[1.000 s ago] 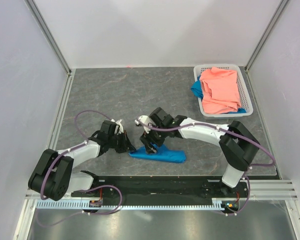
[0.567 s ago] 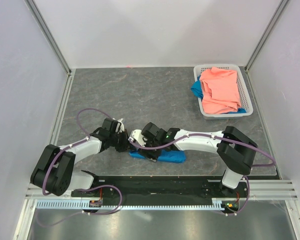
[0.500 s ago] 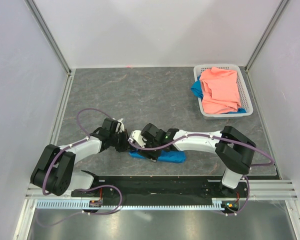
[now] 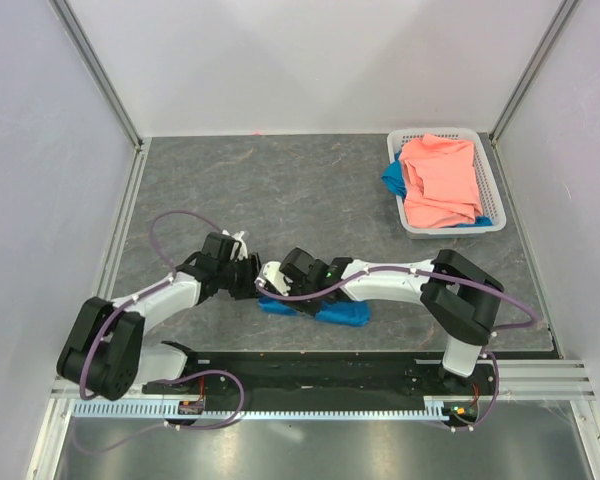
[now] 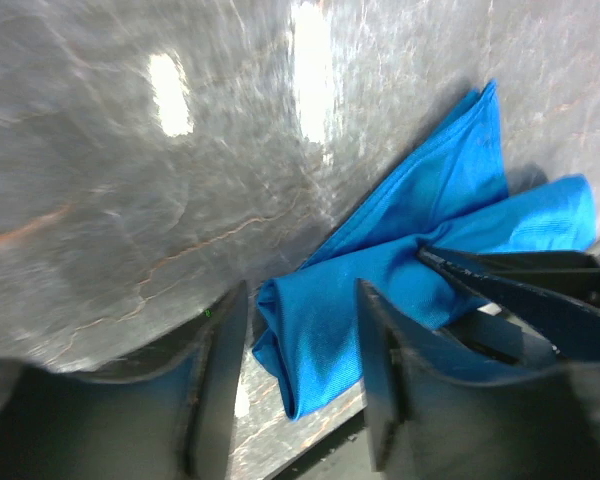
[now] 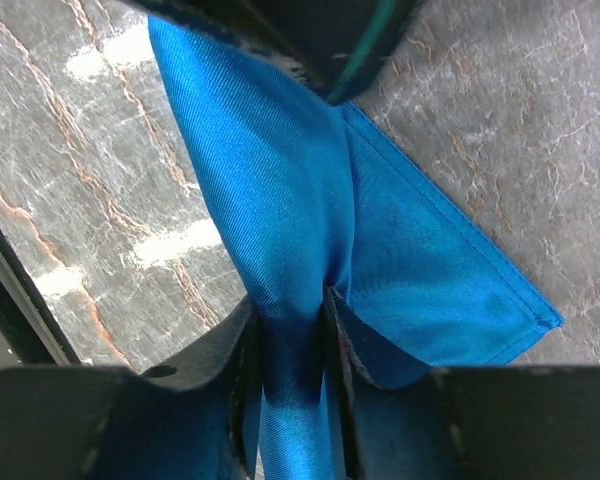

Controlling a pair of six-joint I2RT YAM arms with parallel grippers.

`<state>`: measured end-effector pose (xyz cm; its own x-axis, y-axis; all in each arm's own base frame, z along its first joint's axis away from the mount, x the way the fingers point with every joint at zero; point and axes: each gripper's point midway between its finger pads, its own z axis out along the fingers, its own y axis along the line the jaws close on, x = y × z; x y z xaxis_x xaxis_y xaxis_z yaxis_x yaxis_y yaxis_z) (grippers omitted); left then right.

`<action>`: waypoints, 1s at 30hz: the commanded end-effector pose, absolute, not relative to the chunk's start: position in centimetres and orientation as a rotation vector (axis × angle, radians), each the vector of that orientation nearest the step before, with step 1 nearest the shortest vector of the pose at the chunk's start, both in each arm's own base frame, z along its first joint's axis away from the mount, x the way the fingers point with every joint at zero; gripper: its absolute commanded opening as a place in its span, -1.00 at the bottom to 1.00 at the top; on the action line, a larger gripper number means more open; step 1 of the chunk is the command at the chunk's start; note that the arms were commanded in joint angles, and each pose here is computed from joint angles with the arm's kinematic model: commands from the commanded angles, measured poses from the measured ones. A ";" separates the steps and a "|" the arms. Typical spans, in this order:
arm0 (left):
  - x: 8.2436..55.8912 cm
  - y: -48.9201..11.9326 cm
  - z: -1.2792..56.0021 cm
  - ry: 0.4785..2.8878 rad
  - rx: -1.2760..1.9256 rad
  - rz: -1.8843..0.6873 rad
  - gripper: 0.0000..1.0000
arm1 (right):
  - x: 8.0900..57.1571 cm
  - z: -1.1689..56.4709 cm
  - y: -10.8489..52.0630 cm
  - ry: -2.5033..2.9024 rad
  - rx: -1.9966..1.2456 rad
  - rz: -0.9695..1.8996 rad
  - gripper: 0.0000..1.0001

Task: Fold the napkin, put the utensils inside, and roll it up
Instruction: Roll the napkin with the utensil

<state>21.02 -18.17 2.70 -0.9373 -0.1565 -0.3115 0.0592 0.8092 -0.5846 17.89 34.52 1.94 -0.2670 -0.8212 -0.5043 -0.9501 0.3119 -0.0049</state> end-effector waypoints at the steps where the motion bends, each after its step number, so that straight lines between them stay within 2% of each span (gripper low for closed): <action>1: 23.4 -16.6 5.4 2.521 -0.056 -0.725 0.22 | 15.7 -0.1 32.9 2.328 -1.627 0.477 -0.35; 9: 22.5 -14.9 6.0 2.427 -0.124 -0.675 0.29 | 14.3 1.4 34.0 2.453 -1.543 0.898 -0.36; 14: 21.2 -16.4 7.4 2.318 -0.056 -0.845 0.28 | 14.1 2.2 34.5 2.507 -1.479 1.161 -0.36; 18: 20.6 -16.7 7.5 2.283 -0.026 -0.885 0.27 | 14.4 2.7 34.9 2.531 -1.410 1.372 -0.36; 30: 19.7 -18.0 6.6 2.275 0.026 -0.996 0.20 | 15.6 1.1 34.8 2.596 -1.255 1.680 -0.34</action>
<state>19.51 -16.82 6.01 -0.7947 -0.2232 -0.5644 0.2209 0.7598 -0.6115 15.74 34.78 2.07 -0.6987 -0.6702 -0.2504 -0.5233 0.2402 0.8176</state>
